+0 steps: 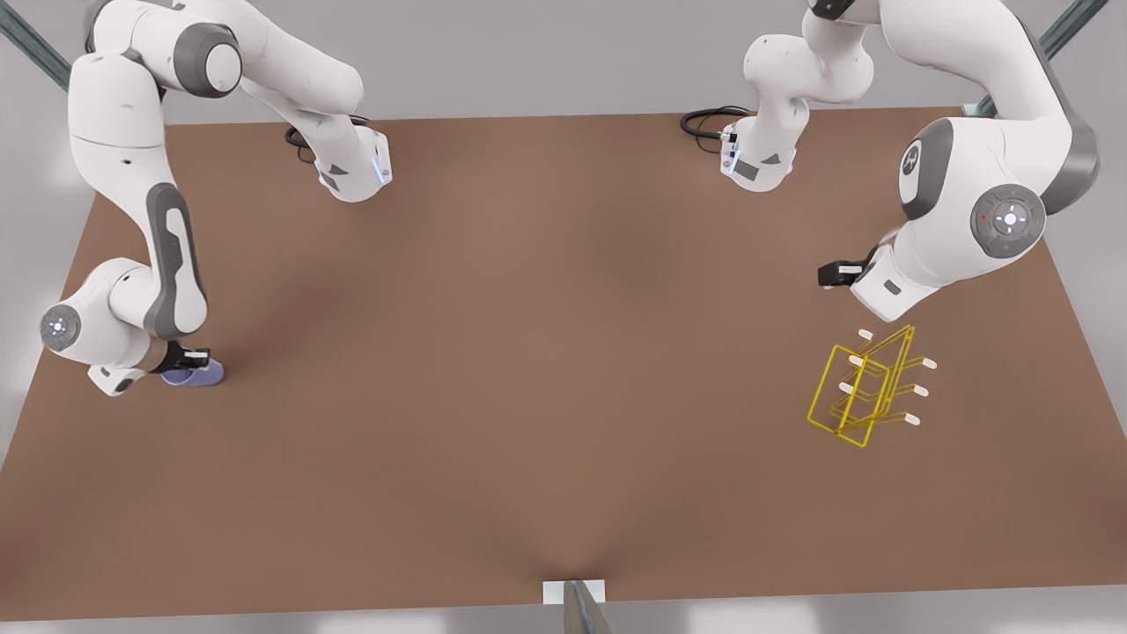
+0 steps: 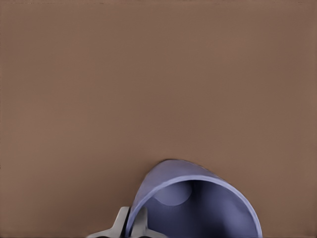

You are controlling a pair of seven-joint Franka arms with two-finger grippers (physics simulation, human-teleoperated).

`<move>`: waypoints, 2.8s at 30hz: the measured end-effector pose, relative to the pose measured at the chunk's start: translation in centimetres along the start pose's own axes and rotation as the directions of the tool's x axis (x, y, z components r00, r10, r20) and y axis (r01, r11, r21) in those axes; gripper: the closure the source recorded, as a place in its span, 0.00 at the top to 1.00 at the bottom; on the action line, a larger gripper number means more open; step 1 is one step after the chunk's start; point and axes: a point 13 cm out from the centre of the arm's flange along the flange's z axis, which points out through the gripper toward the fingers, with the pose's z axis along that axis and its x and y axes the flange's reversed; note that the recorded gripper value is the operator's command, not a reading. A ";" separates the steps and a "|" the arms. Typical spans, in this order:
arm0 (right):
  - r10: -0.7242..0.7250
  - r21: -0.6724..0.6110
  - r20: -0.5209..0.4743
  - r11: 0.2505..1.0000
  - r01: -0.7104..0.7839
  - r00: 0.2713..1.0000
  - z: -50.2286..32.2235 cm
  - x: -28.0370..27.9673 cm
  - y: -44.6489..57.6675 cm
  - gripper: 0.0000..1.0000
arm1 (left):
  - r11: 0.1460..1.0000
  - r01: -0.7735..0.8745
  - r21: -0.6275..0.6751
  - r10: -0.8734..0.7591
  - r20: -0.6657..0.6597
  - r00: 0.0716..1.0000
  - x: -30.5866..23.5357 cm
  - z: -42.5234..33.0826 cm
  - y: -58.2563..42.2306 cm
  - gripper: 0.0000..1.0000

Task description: Place the cup on the cup holder

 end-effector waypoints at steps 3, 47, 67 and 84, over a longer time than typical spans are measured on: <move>-0.012 -0.013 -0.010 1.000 0.012 1.000 -1.8 -0.6 0.5 0.21 | 1.000 0.000 -0.001 0.000 0.001 1.000 0.0 0.0 0.0 1.00; 0.488 -0.613 -0.501 0.383 -0.691 0.714 1.5 -15.6 81.9 1.00 | 0.999 0.039 -0.003 -0.039 -0.037 0.999 0.0 1.5 1.1 1.00; 0.695 -0.397 -0.044 0.647 -0.651 0.717 -25.6 -17.3 33.7 1.00 | 0.996 -0.070 -0.059 0.068 -0.041 0.997 -1.1 8.3 -25.4 1.00; 0.317 0.012 0.101 0.947 -0.320 0.943 -27.8 -6.9 20.1 1.00 | 0.401 0.836 0.374 -0.895 -0.034 0.445 -18.1 19.0 -37.6 1.00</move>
